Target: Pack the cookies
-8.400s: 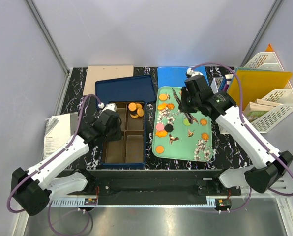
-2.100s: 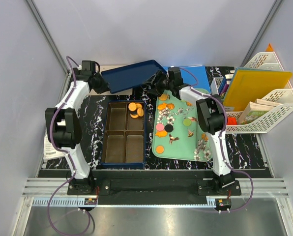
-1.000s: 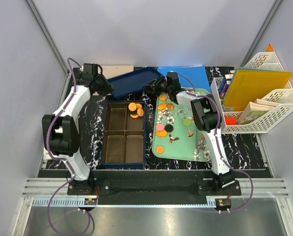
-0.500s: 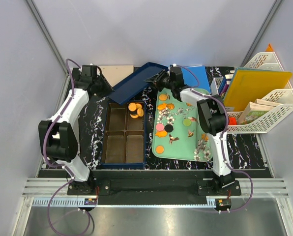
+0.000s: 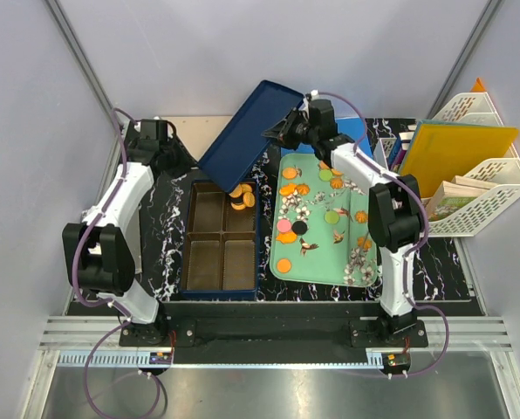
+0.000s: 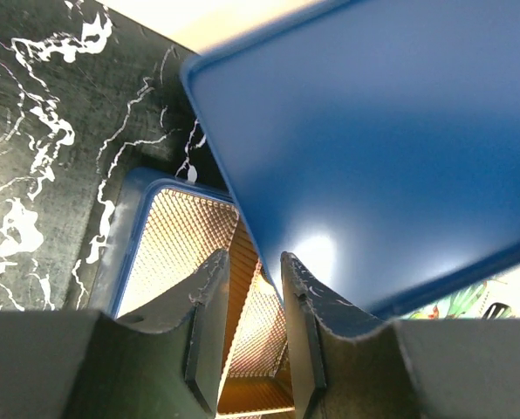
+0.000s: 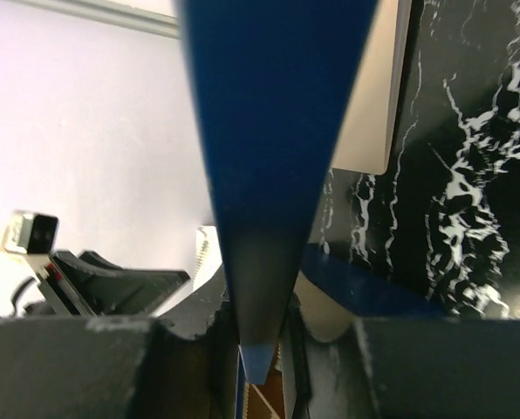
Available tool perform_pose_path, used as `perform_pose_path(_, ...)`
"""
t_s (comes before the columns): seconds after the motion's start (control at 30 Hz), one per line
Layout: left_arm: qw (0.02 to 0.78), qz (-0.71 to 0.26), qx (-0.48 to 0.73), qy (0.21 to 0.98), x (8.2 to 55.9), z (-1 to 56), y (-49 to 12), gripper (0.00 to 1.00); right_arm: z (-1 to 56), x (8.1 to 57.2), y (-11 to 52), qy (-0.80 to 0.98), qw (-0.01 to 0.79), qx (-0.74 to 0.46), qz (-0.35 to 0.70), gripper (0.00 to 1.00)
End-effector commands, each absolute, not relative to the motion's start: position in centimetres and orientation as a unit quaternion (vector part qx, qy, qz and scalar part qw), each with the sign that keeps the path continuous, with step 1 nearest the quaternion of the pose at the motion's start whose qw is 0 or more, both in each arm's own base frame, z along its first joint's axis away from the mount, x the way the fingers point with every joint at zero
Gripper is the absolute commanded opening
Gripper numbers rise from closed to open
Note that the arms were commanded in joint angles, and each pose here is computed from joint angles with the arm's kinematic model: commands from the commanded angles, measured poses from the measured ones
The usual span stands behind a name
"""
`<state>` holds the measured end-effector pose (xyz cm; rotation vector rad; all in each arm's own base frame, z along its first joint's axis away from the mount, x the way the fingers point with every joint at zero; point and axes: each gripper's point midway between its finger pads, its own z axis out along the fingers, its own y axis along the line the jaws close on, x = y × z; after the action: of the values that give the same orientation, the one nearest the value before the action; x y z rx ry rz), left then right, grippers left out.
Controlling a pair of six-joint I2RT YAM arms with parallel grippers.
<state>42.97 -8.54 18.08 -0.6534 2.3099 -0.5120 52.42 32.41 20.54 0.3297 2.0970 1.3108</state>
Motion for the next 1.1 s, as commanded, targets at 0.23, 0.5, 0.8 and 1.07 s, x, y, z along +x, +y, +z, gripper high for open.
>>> perform_pose_path(0.23, 0.374, -0.203, -0.273, 0.863, 43.9, 21.0, -7.3, 0.34, 31.4, 49.5, 29.2, 0.782, 0.445, 0.003, 0.437, 0.0)
perform_pose_path(0.5, 0.361, -0.231, -0.271, 0.862, 44.5, 21.2, -8.3, 0.34, 32.5, 47.3, 27.1, 0.774, 0.531, -0.085, 0.334, 0.0)
perform_pose_path(0.8, 0.342, -0.306, -0.245, 0.854, 45.2, 21.8, -10.9, 0.39, 33.4, 45.2, 26.0, 0.769, 0.543, -0.09, 0.325, 0.0)
perform_pose_path(1.07, 0.325, -0.422, -0.228, 0.815, 45.3, 23.2, -14.3, 0.54, 36.2, 41.4, 24.4, 0.744, 0.586, -0.119, 0.298, 0.0)
